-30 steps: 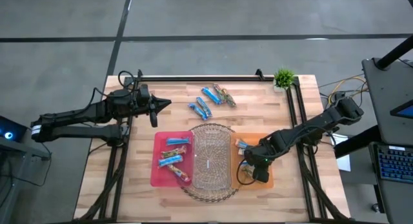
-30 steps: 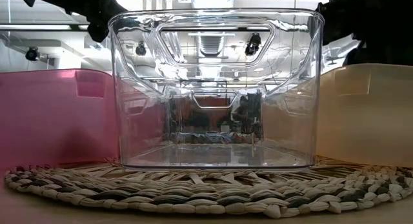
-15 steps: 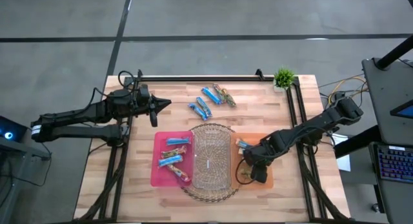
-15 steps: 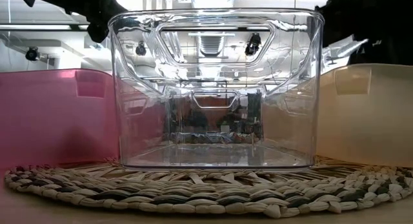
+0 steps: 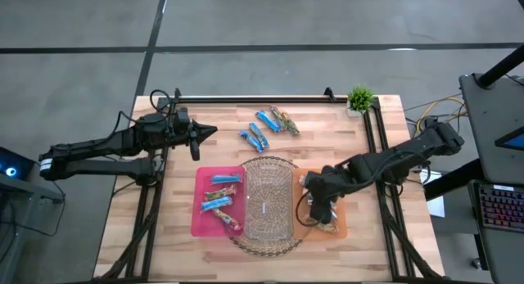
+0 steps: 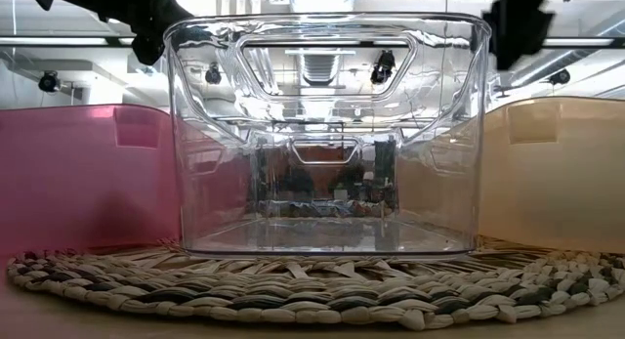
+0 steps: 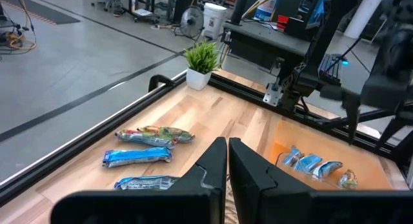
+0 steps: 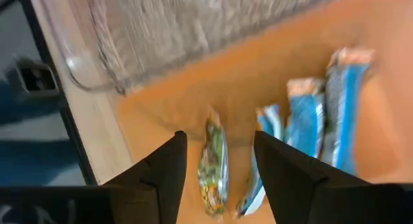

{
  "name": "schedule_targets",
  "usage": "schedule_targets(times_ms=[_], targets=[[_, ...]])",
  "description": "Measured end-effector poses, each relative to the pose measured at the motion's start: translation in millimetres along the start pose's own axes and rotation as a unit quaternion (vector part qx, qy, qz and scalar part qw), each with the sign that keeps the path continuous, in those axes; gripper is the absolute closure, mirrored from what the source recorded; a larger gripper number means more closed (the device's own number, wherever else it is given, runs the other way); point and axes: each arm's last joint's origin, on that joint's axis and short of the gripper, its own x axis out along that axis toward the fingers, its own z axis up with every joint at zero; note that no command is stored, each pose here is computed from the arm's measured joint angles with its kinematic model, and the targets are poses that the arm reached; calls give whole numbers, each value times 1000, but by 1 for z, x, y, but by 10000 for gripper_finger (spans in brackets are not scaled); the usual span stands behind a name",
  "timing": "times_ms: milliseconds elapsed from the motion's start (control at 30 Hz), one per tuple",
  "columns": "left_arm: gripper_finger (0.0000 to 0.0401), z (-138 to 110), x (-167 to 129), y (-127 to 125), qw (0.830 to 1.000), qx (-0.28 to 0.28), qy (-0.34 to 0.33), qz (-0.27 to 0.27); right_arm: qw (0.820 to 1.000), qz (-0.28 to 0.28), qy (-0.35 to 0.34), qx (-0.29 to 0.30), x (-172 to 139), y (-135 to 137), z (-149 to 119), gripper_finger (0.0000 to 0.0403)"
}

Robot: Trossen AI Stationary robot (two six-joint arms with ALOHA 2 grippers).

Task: Pick and place Granola Bars by type
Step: Put the blue granola bar into the transparent bin

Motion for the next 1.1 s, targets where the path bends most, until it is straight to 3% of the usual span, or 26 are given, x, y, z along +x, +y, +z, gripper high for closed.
schedule_targets(times_ms=[267,567,733,900,1100], targets=[[401,1,0,0,1000,-1,-7,-2,995,-4,-99,20,-53,-11,18,251],[401,0,3,0,1000,0,0,0,971,-51,-231,30,-104,-41,21,276],[401,-4,11,-1,1000,-3,18,3,959,-96,-268,-2,-115,-51,21,282],[401,1,19,-4,999,-18,48,-4,956,-102,-273,-25,-119,-52,21,278],[396,24,32,-12,994,27,110,-9,957,-98,-271,11,-117,-54,24,271]])
